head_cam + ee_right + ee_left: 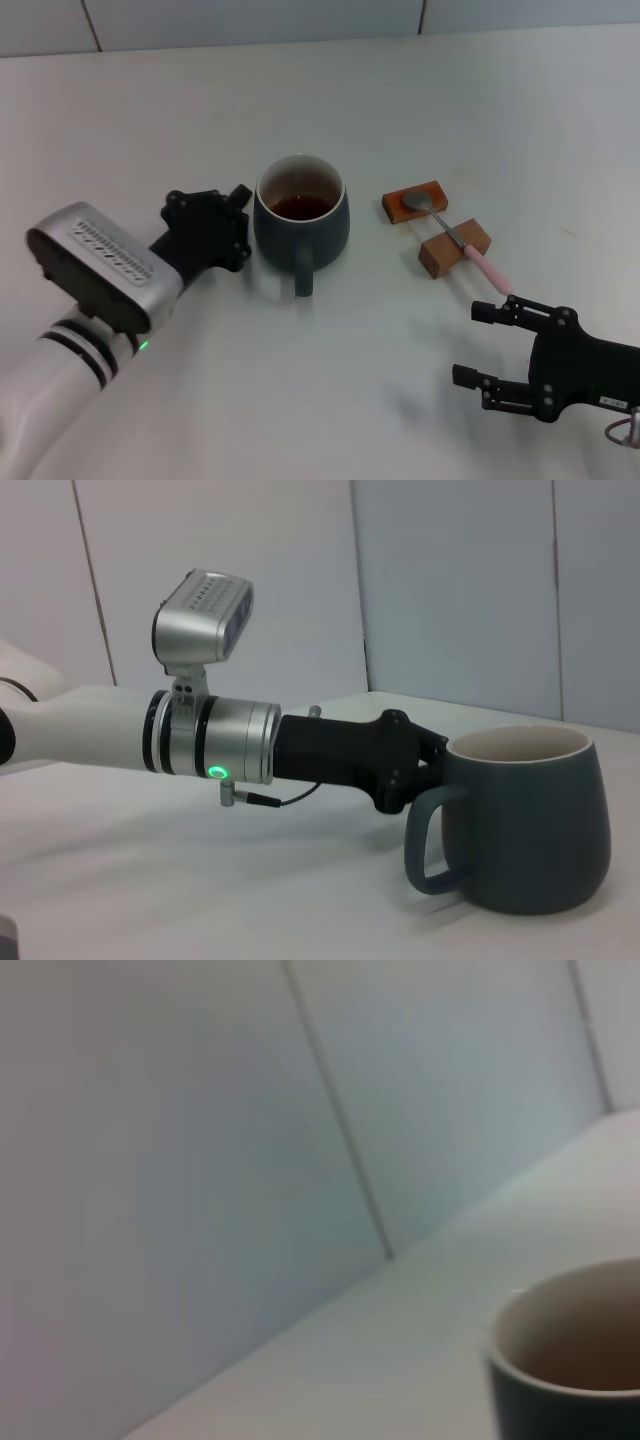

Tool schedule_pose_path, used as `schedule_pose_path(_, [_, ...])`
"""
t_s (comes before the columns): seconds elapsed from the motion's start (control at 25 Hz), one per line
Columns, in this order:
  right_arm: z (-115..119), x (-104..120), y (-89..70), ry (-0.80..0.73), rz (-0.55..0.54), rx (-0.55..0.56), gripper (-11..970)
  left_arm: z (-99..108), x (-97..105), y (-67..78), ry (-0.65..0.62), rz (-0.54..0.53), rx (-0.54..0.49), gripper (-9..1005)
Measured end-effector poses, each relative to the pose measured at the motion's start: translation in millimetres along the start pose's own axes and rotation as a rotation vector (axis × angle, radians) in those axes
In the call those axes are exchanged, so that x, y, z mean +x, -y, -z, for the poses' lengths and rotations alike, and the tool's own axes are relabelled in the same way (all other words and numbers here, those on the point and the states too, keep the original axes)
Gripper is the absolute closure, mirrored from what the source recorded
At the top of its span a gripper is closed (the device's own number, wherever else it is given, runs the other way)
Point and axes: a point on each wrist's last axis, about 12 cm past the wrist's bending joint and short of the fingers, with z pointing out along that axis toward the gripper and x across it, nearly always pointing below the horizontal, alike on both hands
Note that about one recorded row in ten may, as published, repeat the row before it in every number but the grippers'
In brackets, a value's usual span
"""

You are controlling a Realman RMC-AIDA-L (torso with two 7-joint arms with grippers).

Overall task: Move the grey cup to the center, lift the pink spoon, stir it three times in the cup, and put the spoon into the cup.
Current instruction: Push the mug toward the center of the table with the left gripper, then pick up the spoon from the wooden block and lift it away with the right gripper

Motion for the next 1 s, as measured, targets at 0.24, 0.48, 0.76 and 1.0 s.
schedule_pose_path(0.24, [0,0,0.2,-0.002,0.001,-0.001,185,22,5,-31.7,0.105,0.216,-0.098,897])
schedule_pose_path(0.48, [0,0,0.9,-0.001,0.003,0.001,184,72,5,-64.6,0.348,0.43,0.075,889])
schedule_pose_path(0.76, [1,-1,1.7,-0.001,0.004,0.005,184,101,1,-57.4,0.395,0.414,0.335,880])
schedule_pose_path(1.0, [2,-1,2.3,-0.002,0.005,0.007,185,120,14,-39.7,0.306,0.396,0.454,873])
